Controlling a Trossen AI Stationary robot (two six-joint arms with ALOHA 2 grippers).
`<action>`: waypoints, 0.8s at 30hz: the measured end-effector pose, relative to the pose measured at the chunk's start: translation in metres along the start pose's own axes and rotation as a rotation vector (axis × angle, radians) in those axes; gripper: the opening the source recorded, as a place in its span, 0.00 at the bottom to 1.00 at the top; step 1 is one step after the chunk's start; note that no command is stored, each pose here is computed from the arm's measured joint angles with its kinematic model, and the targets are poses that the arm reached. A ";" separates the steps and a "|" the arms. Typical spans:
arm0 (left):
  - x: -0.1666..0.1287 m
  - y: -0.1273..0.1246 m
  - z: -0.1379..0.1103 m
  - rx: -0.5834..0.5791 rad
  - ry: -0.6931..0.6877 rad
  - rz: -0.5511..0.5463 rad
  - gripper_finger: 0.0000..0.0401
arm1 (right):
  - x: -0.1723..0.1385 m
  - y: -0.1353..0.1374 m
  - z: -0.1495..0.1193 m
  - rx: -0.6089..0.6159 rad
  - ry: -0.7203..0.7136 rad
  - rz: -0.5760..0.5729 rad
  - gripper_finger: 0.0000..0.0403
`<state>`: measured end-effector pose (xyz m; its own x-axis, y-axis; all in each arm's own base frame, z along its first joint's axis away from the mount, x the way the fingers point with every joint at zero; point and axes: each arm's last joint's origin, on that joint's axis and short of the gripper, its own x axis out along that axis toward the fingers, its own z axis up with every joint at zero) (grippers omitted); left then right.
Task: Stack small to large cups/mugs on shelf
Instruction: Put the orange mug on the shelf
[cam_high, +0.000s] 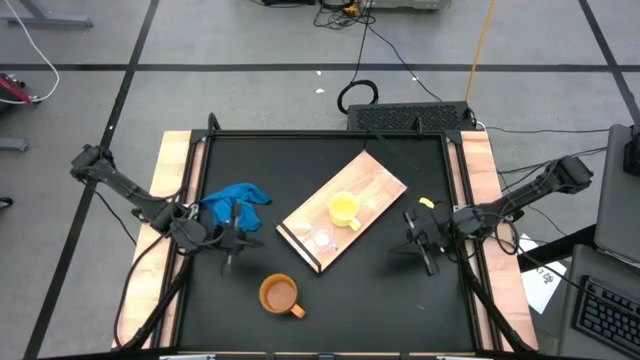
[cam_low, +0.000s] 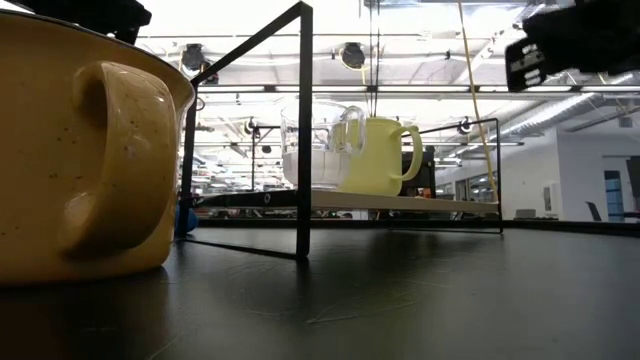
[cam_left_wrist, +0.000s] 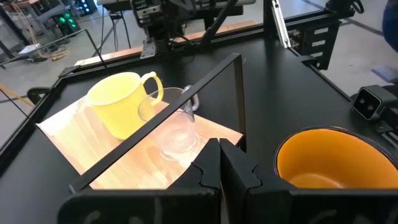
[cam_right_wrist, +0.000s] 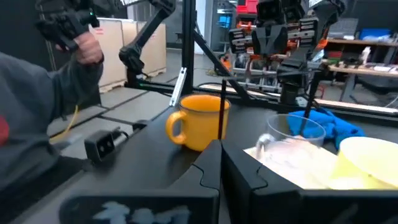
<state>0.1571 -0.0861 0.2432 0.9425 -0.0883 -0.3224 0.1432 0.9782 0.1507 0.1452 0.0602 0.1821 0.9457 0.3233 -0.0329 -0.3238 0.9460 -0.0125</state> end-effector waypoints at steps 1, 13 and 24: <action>0.000 0.000 0.000 0.000 0.000 0.001 0.00 | 0.004 0.000 0.005 0.009 0.012 0.001 0.00; 0.000 0.000 0.000 0.003 -0.002 0.003 0.00 | 0.073 0.005 0.055 0.025 0.241 0.002 0.02; 0.000 0.000 0.000 0.027 -0.005 0.002 0.00 | 0.120 0.009 0.102 -0.044 0.313 0.064 0.16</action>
<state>0.1572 -0.0861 0.2436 0.9444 -0.0871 -0.3170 0.1491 0.9729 0.1768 0.2587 0.1101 0.2801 0.8712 0.3531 -0.3410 -0.3898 0.9199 -0.0436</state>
